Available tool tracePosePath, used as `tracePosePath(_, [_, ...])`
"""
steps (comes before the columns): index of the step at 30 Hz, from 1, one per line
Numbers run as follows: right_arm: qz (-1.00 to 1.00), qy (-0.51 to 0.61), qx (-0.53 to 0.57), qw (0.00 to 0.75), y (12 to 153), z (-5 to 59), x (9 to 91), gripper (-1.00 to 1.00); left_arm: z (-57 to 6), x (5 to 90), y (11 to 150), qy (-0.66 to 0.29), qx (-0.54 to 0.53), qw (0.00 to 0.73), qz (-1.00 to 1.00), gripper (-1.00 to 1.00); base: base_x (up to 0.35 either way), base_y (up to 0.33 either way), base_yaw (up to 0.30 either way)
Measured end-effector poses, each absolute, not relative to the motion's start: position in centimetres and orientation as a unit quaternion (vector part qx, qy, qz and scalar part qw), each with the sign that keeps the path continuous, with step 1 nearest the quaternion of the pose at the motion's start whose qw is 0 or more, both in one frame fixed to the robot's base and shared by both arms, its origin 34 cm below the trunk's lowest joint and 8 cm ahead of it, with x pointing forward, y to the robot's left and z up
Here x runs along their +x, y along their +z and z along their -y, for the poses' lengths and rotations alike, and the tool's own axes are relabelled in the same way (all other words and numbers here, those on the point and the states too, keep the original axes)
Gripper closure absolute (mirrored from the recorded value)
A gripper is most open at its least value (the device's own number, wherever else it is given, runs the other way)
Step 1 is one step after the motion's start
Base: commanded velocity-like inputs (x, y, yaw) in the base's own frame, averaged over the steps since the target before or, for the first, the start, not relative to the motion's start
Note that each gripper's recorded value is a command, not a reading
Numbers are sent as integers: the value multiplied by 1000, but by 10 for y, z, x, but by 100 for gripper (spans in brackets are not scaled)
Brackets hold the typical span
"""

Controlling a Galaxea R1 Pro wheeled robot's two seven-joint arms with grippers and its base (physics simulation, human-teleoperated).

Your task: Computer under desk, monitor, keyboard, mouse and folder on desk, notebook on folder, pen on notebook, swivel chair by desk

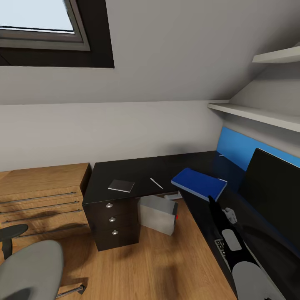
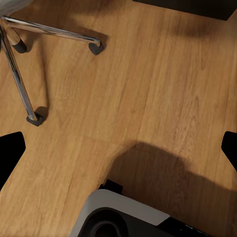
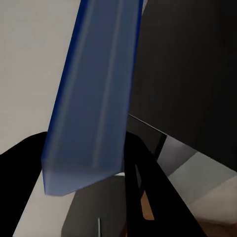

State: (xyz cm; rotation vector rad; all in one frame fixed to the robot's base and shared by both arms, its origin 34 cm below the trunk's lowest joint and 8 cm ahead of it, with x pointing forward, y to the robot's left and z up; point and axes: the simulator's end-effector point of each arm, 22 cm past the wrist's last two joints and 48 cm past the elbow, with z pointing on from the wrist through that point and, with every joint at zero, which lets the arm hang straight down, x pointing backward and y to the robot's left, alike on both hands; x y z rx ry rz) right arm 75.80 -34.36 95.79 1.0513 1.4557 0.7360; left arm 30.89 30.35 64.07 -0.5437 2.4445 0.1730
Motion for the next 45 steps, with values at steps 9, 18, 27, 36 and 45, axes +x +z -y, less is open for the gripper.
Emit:
tracePosePath(9, [-619,310,450,564,955,345,756,100,-304,309,641,66,-207,310,-926,-100,0,0,0])
tracePosePath(18, [-633,286,471,544,934,347,748,100,-303,309,641,66,-207,311,-925,-100,0,0,0])
tracePosePath(27, [-641,271,486,529,923,347,744,100,-302,309,641,64,-207,311,-925,-100,0,0,0])
tracePosePath(36, [-641,271,493,522,919,340,743,100,-301,309,641,64,-207,311,-925,-100,0,0,0])
tracePosePath(45, [-626,268,547,487,900,341,735,100,-301,309,641,64,-207,311,-925,-100,0,0,0])
